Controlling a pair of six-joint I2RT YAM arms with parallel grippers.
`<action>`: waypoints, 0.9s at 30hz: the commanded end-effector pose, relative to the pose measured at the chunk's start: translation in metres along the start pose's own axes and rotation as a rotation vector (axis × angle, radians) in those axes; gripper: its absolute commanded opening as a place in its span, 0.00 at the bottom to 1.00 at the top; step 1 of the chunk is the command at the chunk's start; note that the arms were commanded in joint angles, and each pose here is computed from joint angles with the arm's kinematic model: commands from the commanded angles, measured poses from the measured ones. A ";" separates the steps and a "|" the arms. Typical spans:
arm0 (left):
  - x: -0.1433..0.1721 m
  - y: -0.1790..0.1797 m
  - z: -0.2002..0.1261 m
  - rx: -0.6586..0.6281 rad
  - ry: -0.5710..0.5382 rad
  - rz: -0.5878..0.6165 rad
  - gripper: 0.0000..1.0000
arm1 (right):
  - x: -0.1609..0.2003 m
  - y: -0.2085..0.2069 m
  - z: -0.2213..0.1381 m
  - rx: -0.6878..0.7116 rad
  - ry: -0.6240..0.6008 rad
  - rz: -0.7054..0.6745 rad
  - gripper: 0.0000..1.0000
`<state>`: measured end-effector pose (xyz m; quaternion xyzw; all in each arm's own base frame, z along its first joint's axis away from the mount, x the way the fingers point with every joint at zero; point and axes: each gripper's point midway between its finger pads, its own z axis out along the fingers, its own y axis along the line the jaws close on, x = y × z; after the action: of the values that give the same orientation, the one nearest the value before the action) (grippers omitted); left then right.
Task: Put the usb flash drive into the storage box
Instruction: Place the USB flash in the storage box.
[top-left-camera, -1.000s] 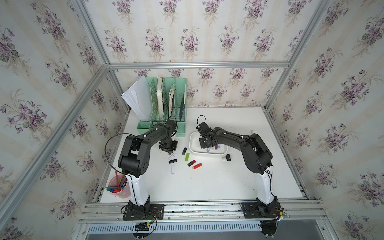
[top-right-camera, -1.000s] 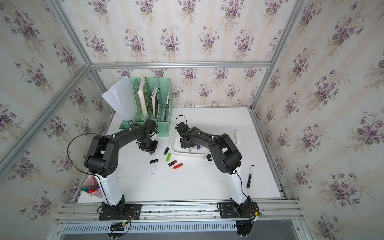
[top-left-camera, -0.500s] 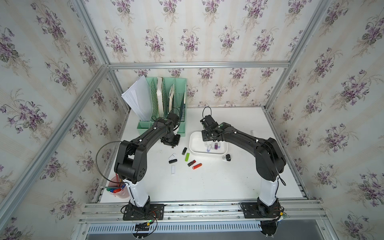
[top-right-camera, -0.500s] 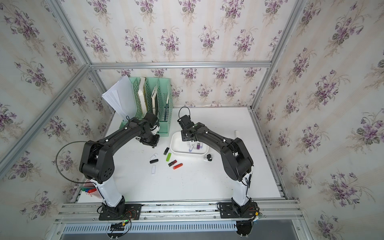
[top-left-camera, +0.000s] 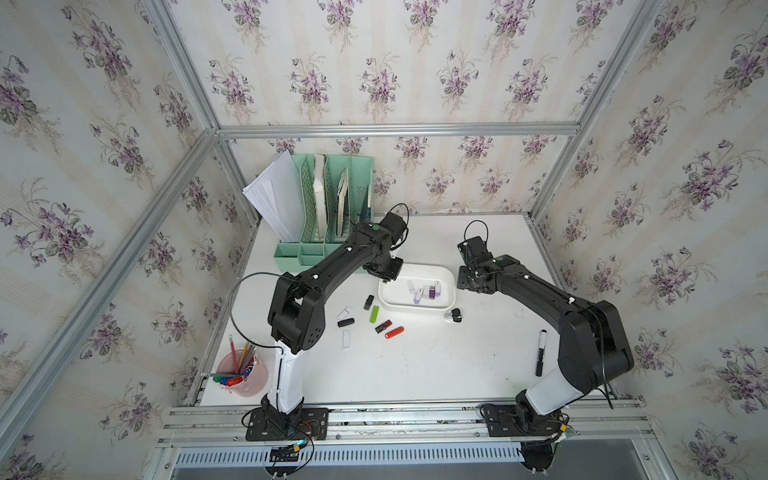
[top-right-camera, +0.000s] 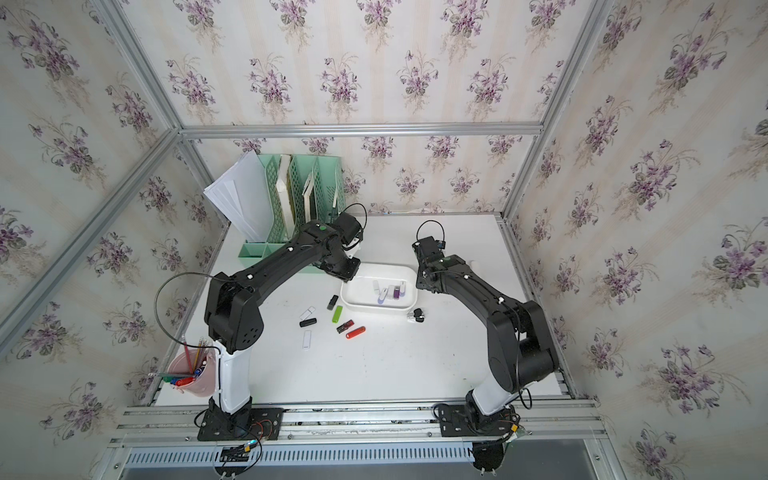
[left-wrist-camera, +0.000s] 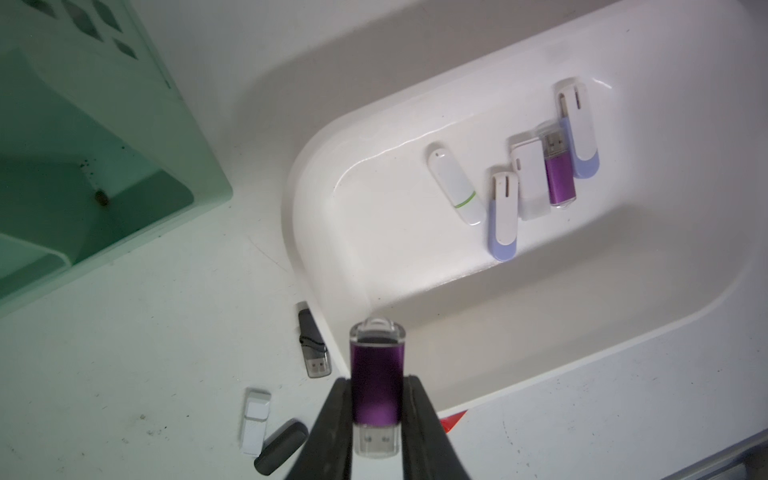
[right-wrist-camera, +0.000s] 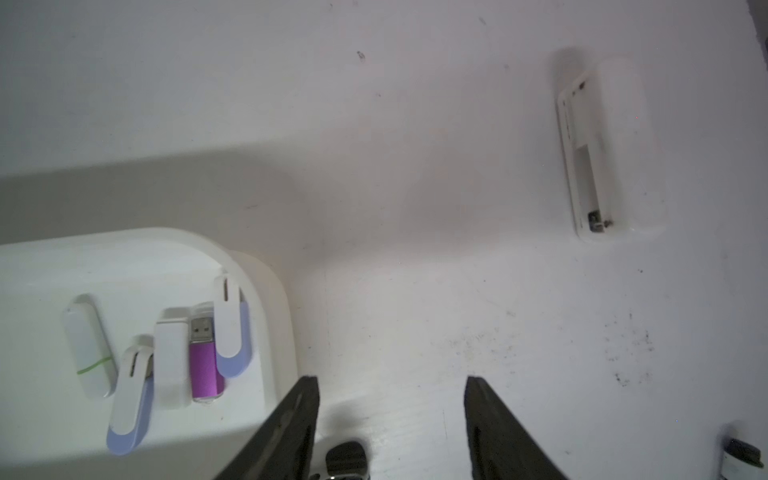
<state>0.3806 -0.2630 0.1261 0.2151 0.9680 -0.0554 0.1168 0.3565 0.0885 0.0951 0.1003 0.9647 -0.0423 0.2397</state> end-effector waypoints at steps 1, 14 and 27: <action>0.000 -0.016 0.012 0.019 0.044 0.003 0.24 | 0.015 -0.011 0.009 0.004 0.053 0.041 0.64; -0.002 -0.030 0.061 0.019 0.122 0.016 0.25 | 0.041 0.002 0.026 -0.083 0.125 0.043 0.65; 0.001 -0.025 0.089 -0.015 0.166 0.011 0.26 | 0.044 0.003 0.018 -0.133 0.112 0.056 0.66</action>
<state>0.3871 -0.3024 0.0428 0.2267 0.9723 -0.0392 0.0418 0.3244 0.1004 0.0525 0.1047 0.9776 0.0362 0.1792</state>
